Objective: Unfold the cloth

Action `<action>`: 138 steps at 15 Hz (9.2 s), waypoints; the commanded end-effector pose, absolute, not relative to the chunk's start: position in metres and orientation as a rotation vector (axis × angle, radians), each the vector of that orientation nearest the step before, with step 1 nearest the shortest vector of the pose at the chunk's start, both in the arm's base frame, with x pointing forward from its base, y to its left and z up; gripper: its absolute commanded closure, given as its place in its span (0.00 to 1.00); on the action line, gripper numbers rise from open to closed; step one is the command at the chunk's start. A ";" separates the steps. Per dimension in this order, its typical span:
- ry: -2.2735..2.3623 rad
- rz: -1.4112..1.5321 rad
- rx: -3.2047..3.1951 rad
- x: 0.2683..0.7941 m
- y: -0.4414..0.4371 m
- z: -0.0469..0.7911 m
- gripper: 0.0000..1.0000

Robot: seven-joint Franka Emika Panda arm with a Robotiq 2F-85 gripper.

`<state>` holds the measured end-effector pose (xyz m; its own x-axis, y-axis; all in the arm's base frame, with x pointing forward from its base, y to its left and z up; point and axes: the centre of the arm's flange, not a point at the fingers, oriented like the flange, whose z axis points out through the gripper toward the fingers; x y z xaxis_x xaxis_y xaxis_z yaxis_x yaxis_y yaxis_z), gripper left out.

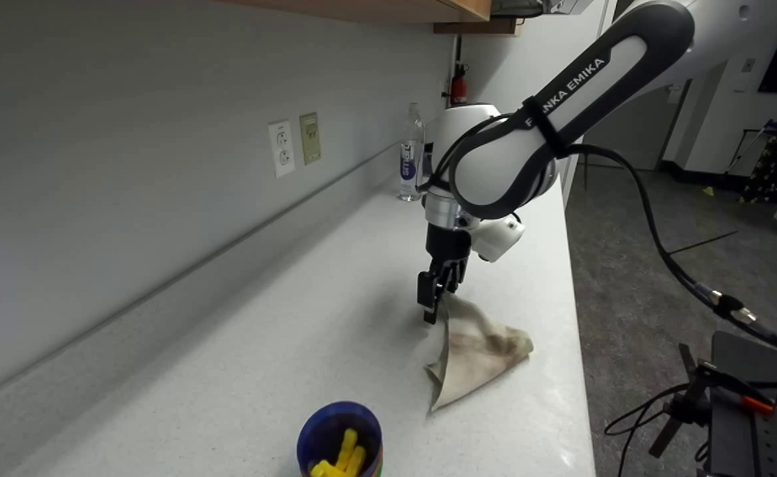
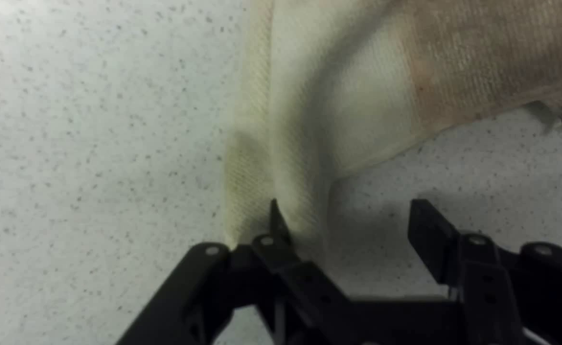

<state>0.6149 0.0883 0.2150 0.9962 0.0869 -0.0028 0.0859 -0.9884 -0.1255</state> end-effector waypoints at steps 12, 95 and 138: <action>-0.036 0.118 -3.131 0.608 0.080 0.238 0.44; -0.476 0.101 -3.135 0.515 0.160 0.202 1.00; 0.026 0.034 -3.161 0.524 0.179 0.194 1.00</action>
